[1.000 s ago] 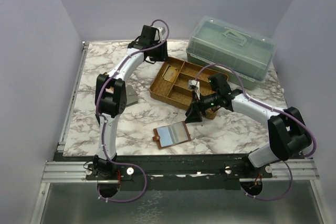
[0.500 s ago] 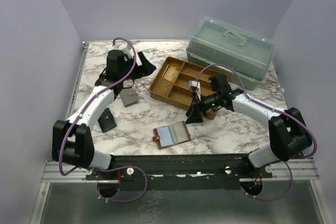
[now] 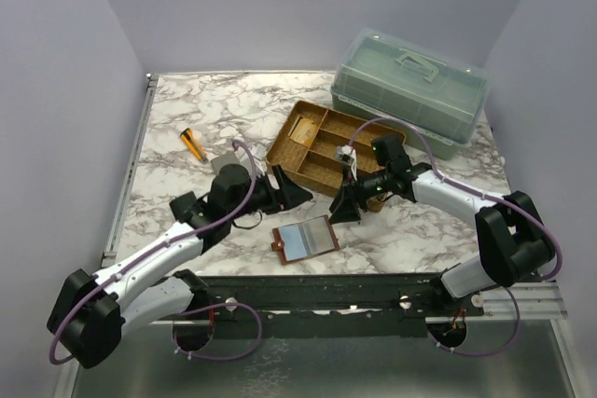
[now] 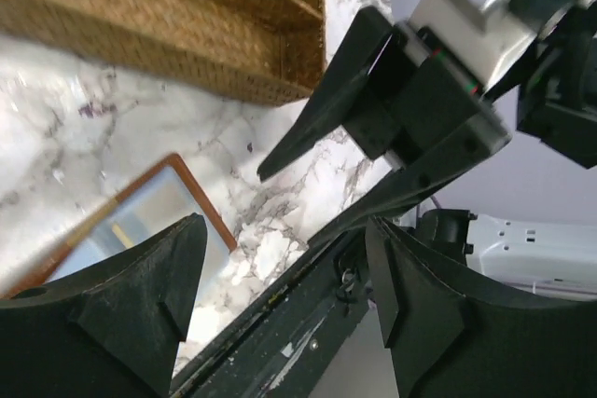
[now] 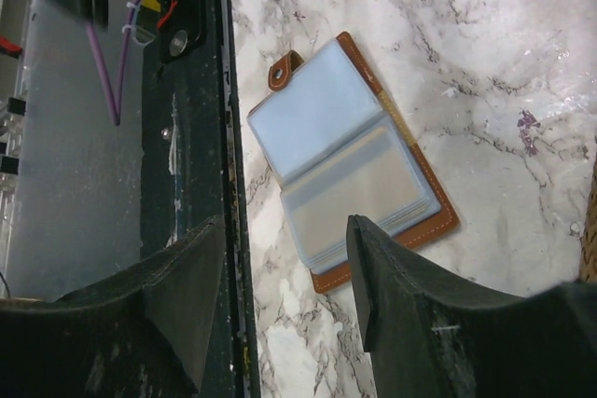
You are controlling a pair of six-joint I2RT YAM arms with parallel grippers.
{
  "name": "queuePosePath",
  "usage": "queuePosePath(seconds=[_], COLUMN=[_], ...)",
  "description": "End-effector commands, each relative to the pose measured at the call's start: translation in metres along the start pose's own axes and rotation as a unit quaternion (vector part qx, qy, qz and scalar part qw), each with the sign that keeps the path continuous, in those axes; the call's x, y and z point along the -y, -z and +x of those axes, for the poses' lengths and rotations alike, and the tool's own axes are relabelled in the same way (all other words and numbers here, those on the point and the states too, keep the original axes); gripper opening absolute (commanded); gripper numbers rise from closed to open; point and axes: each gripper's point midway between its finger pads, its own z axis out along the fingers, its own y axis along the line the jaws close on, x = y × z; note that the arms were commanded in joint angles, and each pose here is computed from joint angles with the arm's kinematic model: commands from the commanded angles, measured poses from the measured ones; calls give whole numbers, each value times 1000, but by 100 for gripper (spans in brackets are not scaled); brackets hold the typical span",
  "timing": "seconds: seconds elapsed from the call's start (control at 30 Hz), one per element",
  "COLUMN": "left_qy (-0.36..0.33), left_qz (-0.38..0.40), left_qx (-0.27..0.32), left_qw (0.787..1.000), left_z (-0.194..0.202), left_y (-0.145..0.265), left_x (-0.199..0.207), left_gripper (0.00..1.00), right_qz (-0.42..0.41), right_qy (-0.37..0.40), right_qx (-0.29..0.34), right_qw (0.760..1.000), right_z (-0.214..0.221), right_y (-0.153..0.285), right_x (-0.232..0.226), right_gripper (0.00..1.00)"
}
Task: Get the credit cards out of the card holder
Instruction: Pick up the card holder from the center of the board.
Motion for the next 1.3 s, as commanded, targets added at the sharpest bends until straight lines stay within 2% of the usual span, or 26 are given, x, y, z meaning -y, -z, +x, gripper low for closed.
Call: queuePosePath(seconds=[0.0, 0.3, 0.5, 0.63, 0.87, 0.97, 1.1, 1.17, 1.27], left_qy=[49, 66, 76, 76, 62, 57, 54, 52, 51], left_qz=[-48, -101, -141, -183, -244, -255, -269, -272, -275], left_qx=[30, 10, -6, -4, -26, -36, -38, -38, -37], left_qw=[997, 993, 987, 980, 967, 965, 961, 960, 960], left_z=[29, 79, 99, 108, 115, 122, 127, 129, 131], left_y=[-2, -16, -21, -17, -27, -30, -27, -25, -24], left_x=[-18, -27, -48, -68, -73, -78, -90, -95, -101], left_gripper=[74, 70, 59, 57, 56, 56, 50, 45, 44], right_qz=[38, 69, 57, 63, 52, 37, 57, 68, 94], right_qy=[-21, -37, -69, -83, -116, -143, -148, -148, -146], right_qx=[5, -11, -7, -6, -9, -4, -15, -23, -34], right_qw=[999, 997, 996, 995, 992, 989, 987, 986, 984], right_z=[-1, 11, 11, 11, 15, 17, 24, 27, 31], right_y=[0, -1, -5, -6, -10, -14, -22, -25, -30], right_x=[14, 29, 26, 30, 29, 26, 33, 37, 45], right_gripper=[60, 57, 53, 48, 38, 31, 24, 22, 21])
